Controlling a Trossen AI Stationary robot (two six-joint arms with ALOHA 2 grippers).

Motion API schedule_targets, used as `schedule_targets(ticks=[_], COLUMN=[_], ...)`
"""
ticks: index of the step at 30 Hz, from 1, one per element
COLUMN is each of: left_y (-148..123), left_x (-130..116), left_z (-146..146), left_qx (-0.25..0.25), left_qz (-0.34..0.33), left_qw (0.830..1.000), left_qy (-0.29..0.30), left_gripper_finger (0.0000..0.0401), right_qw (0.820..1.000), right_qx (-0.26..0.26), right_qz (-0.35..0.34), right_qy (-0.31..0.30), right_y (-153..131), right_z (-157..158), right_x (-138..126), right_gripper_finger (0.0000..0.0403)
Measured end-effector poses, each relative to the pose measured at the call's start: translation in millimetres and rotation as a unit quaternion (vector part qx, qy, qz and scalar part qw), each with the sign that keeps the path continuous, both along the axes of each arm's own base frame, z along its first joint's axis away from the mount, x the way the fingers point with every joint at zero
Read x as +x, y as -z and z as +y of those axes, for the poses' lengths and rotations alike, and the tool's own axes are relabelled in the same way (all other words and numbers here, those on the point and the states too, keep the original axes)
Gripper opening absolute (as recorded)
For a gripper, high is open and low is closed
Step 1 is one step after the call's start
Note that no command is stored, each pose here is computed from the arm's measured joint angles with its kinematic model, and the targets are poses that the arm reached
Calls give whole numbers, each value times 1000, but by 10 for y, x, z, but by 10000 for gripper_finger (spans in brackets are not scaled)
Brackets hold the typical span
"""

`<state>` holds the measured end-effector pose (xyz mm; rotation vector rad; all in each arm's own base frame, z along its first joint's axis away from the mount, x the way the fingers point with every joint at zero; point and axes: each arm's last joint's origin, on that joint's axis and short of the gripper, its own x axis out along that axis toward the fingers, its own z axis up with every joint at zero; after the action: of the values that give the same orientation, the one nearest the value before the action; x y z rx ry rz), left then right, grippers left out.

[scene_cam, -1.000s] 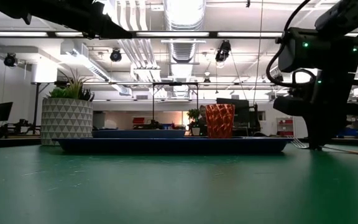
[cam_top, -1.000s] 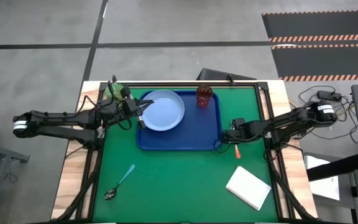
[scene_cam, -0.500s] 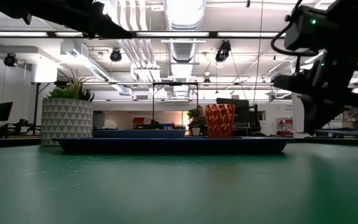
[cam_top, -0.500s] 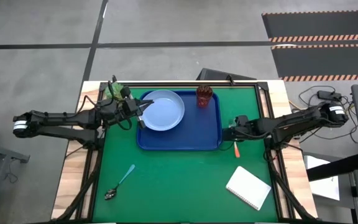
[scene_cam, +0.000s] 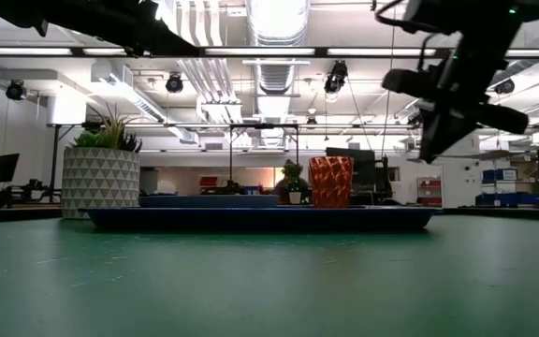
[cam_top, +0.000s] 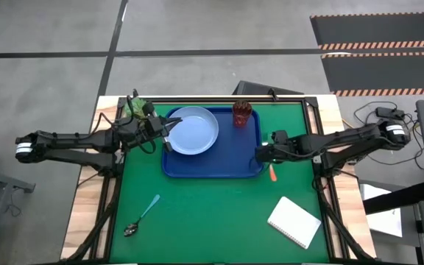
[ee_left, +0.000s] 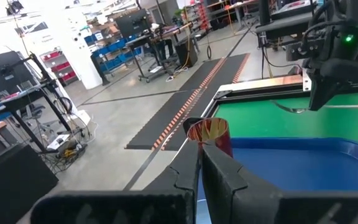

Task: Pick and place plate/cup/fork/spoon on tray
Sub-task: Put the orange fork on the blue serving tray

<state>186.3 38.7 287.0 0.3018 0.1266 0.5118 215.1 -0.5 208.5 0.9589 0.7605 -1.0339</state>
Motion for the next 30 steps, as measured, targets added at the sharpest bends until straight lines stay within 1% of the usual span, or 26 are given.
schedule_targets(ticks=[8, 11, 18, 24, 30], left_y=[-1, -2, -1, -1, 12], left_x=[0, 0, 0, 0, 0], left_z=[0, 1, 1, 0, 0], left_qx=[0, 9, 10, 10, 18], left_qz=[0, 4, 5, 5, 12], left_qw=[1000, 1000, 1000, 1000, 1000], left_qy=[0, 0, 0, 1, 1], left_gripper_finger=[0, 0, 0, 0, 0], right_qw=[999, 1000, 999, 999, 997], right_qx=[-3, -2, 0, 3, 7], right_qz=[30, 29, 34, 43, 60], right_qy=[-13, -5, 10, 19, 37], right_y=[7, -11, 13, 58, 169], right_z=[-6, -32, -100, -181, -302], right_x=[394, 543, 861, 1045, 1116], right_gripper_finger=[13, 13, 13, 13, 13])
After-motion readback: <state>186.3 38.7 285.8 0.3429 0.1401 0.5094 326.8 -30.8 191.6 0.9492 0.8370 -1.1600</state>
